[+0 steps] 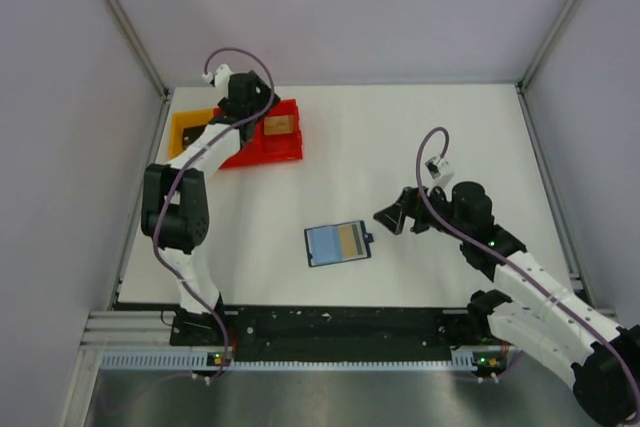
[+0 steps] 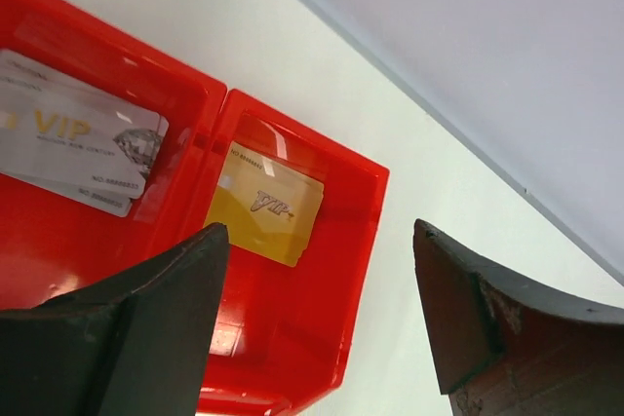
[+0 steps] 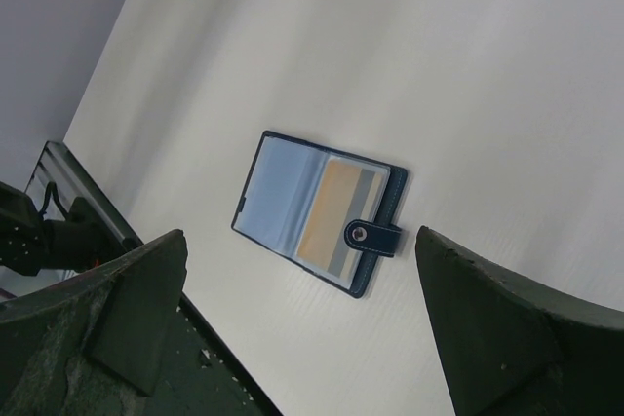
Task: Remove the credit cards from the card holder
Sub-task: Place the credit card in the storage box.
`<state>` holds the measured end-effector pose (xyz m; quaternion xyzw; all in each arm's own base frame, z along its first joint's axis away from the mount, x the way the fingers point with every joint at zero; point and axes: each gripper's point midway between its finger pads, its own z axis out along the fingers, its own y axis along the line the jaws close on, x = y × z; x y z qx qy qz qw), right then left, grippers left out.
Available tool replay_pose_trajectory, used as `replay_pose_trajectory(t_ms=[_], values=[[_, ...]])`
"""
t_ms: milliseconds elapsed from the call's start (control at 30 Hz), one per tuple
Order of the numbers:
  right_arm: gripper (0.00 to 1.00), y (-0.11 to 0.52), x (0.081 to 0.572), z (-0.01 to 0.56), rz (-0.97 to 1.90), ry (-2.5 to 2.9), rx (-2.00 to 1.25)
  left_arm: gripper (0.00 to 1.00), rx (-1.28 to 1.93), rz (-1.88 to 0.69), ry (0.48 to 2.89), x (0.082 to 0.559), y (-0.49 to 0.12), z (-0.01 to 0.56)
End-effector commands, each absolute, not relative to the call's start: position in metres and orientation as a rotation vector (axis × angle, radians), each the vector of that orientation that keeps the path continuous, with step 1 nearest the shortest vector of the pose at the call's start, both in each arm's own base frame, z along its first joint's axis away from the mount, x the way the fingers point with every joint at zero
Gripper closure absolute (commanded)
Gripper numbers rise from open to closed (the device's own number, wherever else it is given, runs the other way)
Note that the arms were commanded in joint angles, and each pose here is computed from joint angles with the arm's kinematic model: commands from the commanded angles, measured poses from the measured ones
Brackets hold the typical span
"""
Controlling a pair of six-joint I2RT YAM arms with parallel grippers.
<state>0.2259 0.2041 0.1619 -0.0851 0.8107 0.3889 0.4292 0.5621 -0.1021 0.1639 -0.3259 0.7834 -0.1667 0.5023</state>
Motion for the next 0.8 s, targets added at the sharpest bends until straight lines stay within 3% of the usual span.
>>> replay_pose_trajectory(t_ms=[0,200,467,767], values=[[0.02,0.203,0.233,0.187,0.957,1.988,-0.225,0.2,-0.62,-0.339,1.836,0.534,-0.099,0.231],[0.05,0.208,0.235,0.178,0.942,2.08,-0.239,0.23,-0.362,-0.414,1.912,0.456,-0.146,0.244],[0.13,0.244,0.233,0.173,0.939,2.169,-0.352,0.27,-0.016,-0.622,2.073,0.323,-0.229,0.206],[0.27,0.274,0.25,0.137,0.88,2.369,-0.323,0.45,0.092,-0.883,2.267,0.244,-0.267,0.148]])
